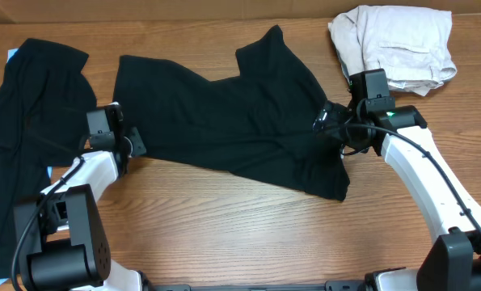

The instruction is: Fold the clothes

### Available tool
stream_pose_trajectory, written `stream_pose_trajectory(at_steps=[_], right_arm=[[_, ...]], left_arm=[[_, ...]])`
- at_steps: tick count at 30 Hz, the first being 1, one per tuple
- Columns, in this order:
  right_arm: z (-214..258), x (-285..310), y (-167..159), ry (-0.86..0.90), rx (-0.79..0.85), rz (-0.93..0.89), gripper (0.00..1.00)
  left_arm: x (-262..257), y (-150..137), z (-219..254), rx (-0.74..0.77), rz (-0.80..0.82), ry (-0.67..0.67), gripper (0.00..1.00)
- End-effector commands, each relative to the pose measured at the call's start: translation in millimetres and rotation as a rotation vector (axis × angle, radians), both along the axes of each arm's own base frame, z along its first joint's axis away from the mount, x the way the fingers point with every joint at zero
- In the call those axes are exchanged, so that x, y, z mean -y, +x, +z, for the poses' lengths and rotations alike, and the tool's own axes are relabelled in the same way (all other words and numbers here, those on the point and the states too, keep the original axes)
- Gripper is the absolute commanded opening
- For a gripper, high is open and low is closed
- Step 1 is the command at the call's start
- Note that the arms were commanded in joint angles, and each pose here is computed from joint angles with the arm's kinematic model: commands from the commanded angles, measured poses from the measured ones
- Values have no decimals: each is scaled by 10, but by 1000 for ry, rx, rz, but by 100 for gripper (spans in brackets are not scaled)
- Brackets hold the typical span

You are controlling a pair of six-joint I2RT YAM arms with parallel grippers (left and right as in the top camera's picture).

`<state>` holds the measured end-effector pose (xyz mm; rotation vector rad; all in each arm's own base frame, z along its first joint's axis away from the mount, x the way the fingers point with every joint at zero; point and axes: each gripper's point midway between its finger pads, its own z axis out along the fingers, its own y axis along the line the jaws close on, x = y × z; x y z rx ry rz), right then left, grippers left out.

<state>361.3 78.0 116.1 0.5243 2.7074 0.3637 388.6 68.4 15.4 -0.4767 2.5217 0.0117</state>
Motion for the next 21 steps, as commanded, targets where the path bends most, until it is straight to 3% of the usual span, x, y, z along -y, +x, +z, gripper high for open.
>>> stream_pose_trajectory(at_steps=[1,4,12,21], right_arm=[[105,9,54,-5,35,2,88],[105,9,54,-5,35,2,88],[105,9,55,-5,36,2,88],[105,9,54,-5,35,2,88]], left_arm=[[-68,166,164,29,-1,24,15],[-73,193,205,29,-1,24,4],[-76,206,224,31,10,17,4],[-135,646,765,176,25,19,4]])
